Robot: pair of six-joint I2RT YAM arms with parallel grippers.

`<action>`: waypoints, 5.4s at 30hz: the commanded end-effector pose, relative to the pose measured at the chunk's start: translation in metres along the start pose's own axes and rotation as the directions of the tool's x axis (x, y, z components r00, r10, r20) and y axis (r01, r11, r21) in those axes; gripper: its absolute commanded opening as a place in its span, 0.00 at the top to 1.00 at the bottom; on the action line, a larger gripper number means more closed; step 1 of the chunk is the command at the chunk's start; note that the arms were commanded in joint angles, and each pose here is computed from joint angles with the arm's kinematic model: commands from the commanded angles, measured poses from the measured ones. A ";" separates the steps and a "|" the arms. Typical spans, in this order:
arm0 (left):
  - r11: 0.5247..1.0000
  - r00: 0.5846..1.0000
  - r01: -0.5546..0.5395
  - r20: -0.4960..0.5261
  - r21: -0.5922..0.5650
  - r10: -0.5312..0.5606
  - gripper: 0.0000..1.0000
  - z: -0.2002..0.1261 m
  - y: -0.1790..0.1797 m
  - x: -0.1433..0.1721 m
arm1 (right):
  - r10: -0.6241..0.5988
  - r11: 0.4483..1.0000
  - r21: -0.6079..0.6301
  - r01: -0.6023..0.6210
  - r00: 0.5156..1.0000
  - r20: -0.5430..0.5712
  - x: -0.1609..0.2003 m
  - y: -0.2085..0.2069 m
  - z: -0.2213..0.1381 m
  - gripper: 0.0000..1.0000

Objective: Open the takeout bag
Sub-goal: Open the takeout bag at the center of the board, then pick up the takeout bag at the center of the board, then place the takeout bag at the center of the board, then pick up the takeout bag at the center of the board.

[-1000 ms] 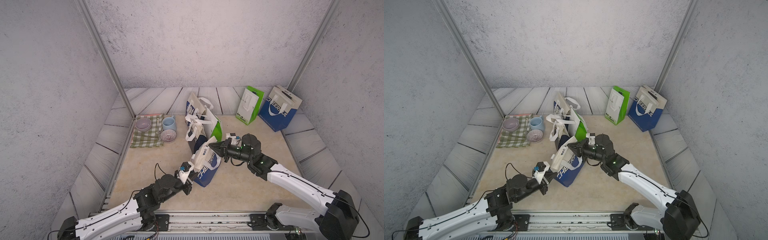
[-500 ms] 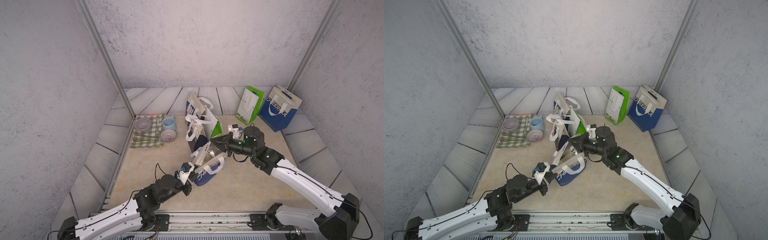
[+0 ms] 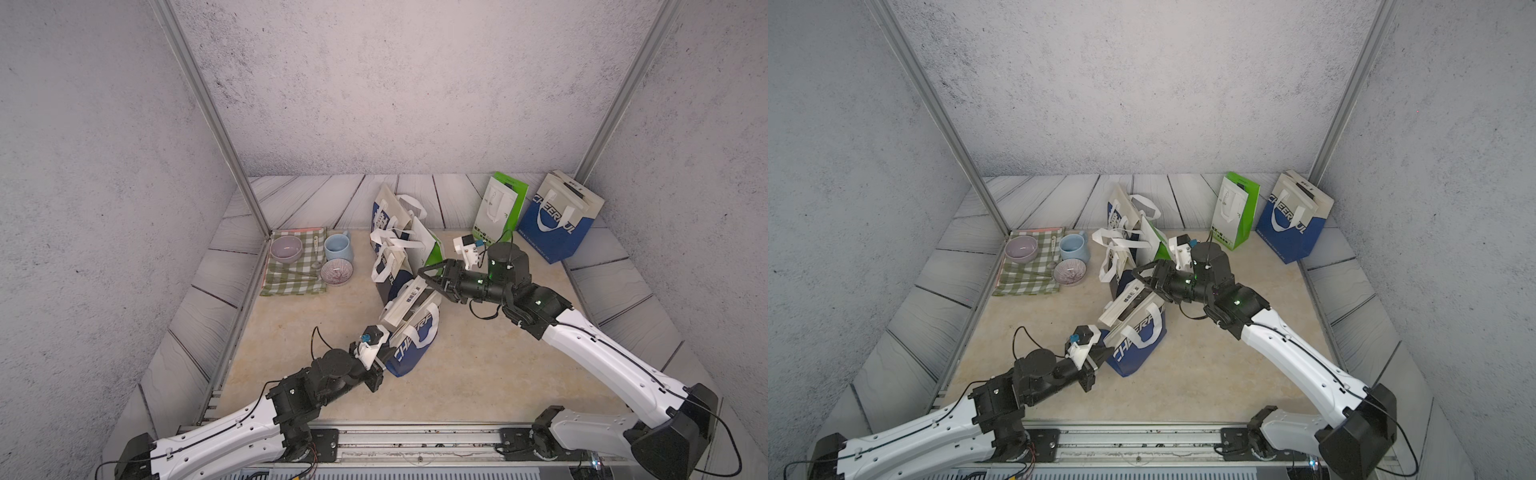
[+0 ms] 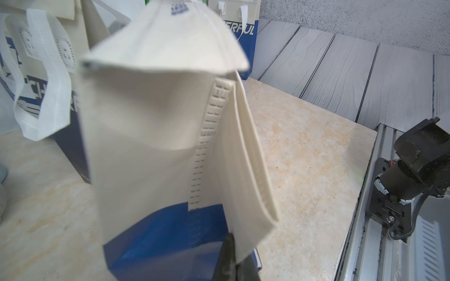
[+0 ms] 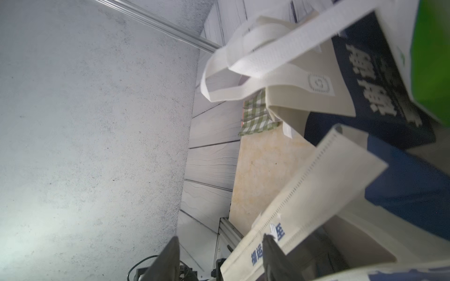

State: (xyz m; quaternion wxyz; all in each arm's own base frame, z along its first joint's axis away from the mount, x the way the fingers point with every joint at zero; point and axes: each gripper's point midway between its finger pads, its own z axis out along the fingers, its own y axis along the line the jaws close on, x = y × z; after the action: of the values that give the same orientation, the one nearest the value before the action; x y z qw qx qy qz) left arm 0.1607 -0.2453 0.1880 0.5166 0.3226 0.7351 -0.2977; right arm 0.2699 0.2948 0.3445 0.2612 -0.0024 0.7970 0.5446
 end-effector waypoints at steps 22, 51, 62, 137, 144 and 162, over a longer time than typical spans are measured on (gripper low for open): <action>0.997 0.998 0.053 -0.020 -0.058 -0.055 1.00 -0.029 0.011 -0.013 | -0.870 0.424 0.032 0.905 0.417 -0.264 0.040 -0.085 -0.023 0.14; 0.995 0.998 0.066 -0.021 -0.072 -0.067 1.00 -0.038 0.014 -0.018 | -0.871 0.478 -0.270 0.836 0.412 -0.267 0.063 -0.075 0.019 0.83; 0.991 0.997 0.083 0.003 -0.108 -0.083 0.63 -0.061 0.021 -0.034 | -0.871 0.473 -0.149 0.868 0.434 -0.231 0.051 -0.060 -0.018 1.00; 0.994 0.997 0.074 -0.014 -0.078 -0.075 0.65 -0.105 0.020 -0.035 | -0.515 0.759 0.618 0.205 0.770 0.377 -0.114 -0.172 -0.158 0.35; 0.989 0.997 0.075 -0.020 -0.125 -0.078 0.60 -0.102 0.028 -0.034 | -0.606 0.760 0.442 0.476 0.766 0.216 -0.052 -0.122 -0.082 0.34; 0.979 0.997 0.066 -0.034 -0.192 -0.074 0.60 -0.103 0.039 -0.030 | -0.771 0.594 0.237 0.768 0.628 -0.105 -0.045 -0.109 0.092 0.36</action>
State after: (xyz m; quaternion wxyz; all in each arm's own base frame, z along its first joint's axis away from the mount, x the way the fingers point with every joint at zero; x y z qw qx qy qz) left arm 0.1388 -0.1491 0.2378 0.5148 0.2563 0.7817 -0.2416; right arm 0.3758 0.3042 0.2340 0.4619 -0.2909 0.7970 0.2584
